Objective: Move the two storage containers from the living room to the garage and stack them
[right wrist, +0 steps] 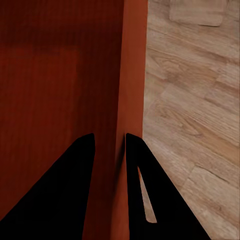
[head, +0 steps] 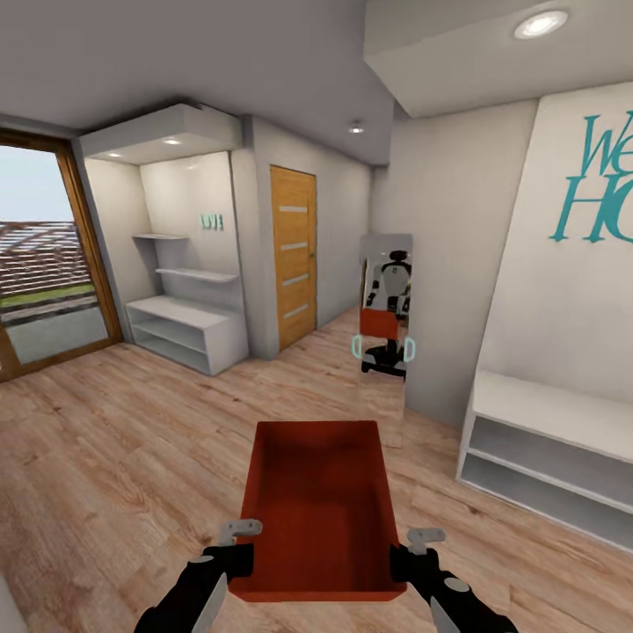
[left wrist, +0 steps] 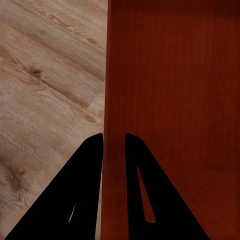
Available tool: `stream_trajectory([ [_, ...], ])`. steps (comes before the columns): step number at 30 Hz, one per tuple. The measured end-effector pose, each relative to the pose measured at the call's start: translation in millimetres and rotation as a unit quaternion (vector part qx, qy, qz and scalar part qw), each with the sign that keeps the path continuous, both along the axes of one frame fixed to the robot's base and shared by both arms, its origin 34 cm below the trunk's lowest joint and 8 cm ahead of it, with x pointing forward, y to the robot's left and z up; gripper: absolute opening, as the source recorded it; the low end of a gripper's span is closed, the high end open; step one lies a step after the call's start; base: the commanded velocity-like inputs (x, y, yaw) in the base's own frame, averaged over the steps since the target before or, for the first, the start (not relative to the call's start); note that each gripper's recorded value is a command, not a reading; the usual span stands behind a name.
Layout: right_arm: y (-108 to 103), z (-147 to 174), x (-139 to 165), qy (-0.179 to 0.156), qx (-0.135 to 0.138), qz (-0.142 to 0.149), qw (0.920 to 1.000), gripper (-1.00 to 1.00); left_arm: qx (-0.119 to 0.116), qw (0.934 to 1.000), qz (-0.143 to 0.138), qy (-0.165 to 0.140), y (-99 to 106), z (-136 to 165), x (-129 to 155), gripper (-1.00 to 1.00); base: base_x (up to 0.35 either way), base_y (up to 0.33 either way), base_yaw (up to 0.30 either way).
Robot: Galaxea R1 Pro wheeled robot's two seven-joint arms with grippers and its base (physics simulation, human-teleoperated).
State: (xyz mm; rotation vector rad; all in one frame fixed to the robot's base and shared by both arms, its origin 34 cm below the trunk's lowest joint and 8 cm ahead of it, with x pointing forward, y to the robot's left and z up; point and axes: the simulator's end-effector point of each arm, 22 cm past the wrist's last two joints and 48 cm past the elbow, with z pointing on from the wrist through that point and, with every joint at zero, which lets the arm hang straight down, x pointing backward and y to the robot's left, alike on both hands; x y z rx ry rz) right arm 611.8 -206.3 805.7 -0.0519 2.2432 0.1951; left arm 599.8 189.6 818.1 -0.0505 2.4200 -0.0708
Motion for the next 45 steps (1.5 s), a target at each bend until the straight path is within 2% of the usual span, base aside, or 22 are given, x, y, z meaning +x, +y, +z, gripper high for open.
stream_trajectory([
  [15, -0.5, 0.1, 0.1, 0.000, 0.000, 0.000, 1.0000, -1.00, 0.000, 1.0000, 0.000, 0.000, -0.5, 0.1, 0.1, -1.00, 0.329, 0.000, 0.016],
  [36, 0.0, 0.0, 0.0, 0.000, 0.000, 0.000, 1.0000, -1.00, 0.000, 1.0000, 0.000, 0.000, 0.0, 0.0, 0.0, -1.00, 0.329, 0.000, 0.250],
  [45, -0.2, 0.0, 0.0, 0.000, 0.000, 0.000, 1.0000, -1.00, 0.000, 1.0000, 0.000, 0.000, -0.2, 0.0, 0.0, -1.00, 0.329, 0.000, 0.031],
])
